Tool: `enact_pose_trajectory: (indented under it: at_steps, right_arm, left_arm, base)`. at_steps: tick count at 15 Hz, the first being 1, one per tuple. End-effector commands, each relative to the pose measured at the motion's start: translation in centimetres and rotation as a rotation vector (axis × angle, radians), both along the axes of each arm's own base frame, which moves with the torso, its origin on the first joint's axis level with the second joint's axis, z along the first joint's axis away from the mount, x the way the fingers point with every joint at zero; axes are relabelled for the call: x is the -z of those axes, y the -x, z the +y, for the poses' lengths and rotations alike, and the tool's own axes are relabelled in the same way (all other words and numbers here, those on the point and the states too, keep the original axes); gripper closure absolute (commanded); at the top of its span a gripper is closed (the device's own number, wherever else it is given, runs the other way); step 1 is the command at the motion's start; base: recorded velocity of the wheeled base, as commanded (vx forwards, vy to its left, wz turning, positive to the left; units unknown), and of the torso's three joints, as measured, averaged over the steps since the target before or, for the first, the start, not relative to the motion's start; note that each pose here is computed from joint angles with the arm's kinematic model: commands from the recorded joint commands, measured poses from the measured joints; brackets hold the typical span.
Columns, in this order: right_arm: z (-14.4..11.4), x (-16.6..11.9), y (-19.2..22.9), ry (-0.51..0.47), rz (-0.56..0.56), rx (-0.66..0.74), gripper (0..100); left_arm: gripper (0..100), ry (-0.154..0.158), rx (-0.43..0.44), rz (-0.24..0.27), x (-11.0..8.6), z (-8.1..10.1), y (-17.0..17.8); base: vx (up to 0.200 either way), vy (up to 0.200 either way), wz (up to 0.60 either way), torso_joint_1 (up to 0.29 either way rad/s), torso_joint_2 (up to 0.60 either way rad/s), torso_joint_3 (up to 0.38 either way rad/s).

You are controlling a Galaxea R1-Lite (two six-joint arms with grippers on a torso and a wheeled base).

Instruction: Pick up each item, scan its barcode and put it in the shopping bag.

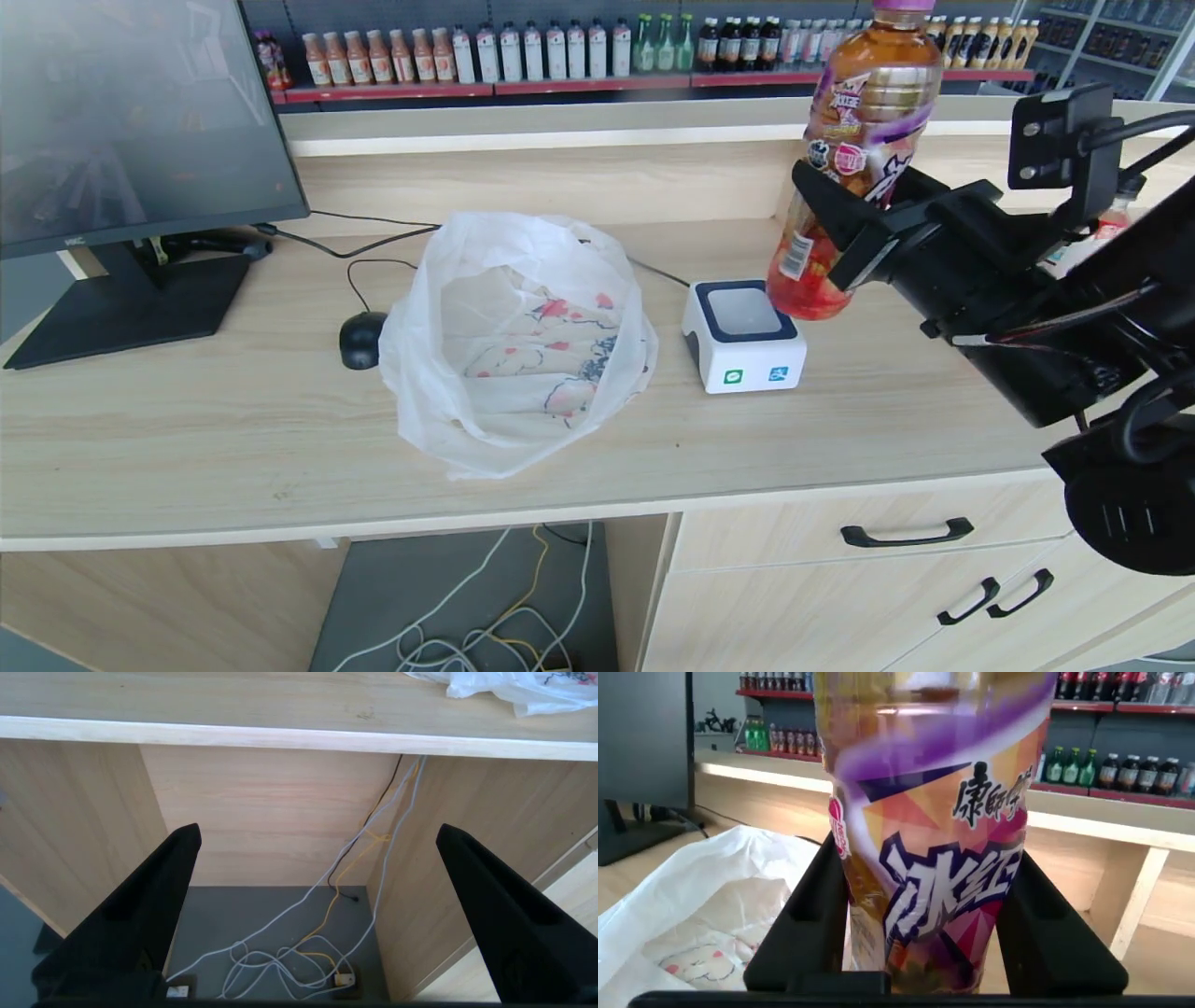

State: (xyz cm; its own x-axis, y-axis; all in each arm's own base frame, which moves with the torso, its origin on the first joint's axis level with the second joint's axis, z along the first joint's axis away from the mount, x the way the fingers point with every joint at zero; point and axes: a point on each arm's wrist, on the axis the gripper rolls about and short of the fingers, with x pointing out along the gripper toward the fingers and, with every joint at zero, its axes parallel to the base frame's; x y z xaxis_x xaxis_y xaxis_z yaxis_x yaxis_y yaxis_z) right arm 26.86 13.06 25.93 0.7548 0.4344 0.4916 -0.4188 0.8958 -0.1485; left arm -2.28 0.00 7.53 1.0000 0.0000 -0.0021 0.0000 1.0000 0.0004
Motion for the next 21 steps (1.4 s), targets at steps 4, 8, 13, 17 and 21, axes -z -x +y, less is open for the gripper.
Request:
enact_pose_trajectory:
  at_steps: [4,8,13,17,21]
  right_arm:
    - [-0.7,0.7,1.6,-0.050,0.002,0.015,100]
    - [-0.1,-0.2,0.2,-0.108,-0.020,0.044,100]
    - [0.0,-0.2,-0.3,-0.131,-0.020,0.025,100]
    - [0.2,-0.6,-0.8,-0.139,-0.035,0.026,100]
    - [0.3,-0.6,-0.9,-0.139,-0.037,0.024,100]
  left_arm:
    - [0,0.000,0.000,-0.001,0.0,0.0,0.0]
    - [0,0.002,-0.002,0.001,0.0,0.0,0.0]
    - [0,0.002,-0.002,0.001,0.0,0.0,0.0]
    - [0,0.003,-0.002,0.001,0.0,0.0,0.0]
    - [0,0.005,0.000,0.001,0.0,0.0,0.0]
  base:
    - [0.000,0.000,0.00,0.000,0.00,0.000]
    - [0.000,0.050,0.00,0.001,0.00,0.001]
    - [0.000,0.200,0.00,0.000,0.00,0.004]
    - [0.000,0.200,0.00,0.007,0.00,0.001]
    - [0.000,0.200,0.00,-0.002,0.00,0.001]
